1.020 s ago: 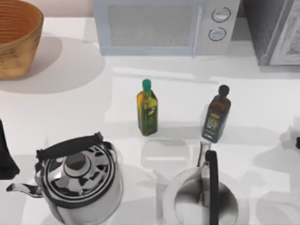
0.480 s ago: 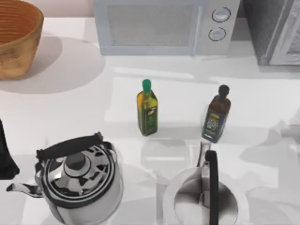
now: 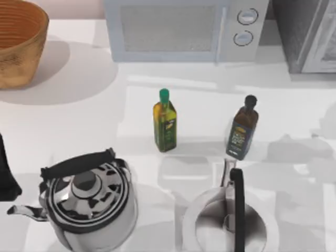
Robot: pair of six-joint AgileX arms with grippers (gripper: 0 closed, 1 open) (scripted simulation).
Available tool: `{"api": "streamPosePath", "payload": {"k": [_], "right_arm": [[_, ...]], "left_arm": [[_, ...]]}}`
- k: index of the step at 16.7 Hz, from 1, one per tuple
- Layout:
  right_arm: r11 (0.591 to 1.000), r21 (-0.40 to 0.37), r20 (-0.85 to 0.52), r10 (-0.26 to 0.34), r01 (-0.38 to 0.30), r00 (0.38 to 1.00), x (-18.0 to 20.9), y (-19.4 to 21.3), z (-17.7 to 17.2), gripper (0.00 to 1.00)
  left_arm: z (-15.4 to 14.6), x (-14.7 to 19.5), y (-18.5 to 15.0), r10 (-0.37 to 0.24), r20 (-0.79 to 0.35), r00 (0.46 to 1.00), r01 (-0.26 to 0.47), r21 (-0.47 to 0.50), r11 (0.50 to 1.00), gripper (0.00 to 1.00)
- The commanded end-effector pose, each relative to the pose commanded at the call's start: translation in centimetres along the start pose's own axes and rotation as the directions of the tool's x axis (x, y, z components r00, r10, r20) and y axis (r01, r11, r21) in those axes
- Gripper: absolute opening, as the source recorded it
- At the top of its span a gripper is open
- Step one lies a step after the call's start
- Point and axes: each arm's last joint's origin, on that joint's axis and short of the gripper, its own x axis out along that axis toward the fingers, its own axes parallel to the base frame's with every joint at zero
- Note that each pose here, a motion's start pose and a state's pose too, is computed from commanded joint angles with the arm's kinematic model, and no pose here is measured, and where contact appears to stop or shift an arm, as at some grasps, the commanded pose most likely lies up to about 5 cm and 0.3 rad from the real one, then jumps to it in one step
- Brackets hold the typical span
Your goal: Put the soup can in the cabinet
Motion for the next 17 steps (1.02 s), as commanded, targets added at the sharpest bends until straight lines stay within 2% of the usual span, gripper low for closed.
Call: {"api": "streamPosePath", "payload": {"k": [6, 13, 17], "right_arm": [[1.0, -0.001, -0.006, 0.008, -0.008, 1.0, -2.6, 0.3, 3.5, 0.0], [1.0, 0.003, -0.012, 0.007, -0.007, 1.0, -3.0, 0.3, 3.7, 0.0], [1.0, 0.004, 0.033, -0.019, 0.019, 0.999, -4.8, 0.4, 4.1, 0.0]], "left_arm": [[0.0, 0.0, 0.0, 0.0, 0.0, 1.0, 0.0, 0.0, 1.0, 1.0], [0.0, 0.0, 0.0, 0.0, 0.0, 1.0, 0.0, 0.0, 1.0, 1.0], [0.0, 0.0, 0.0, 0.0, 0.0, 1.0, 0.0, 0.0, 1.0, 1.0]]}}
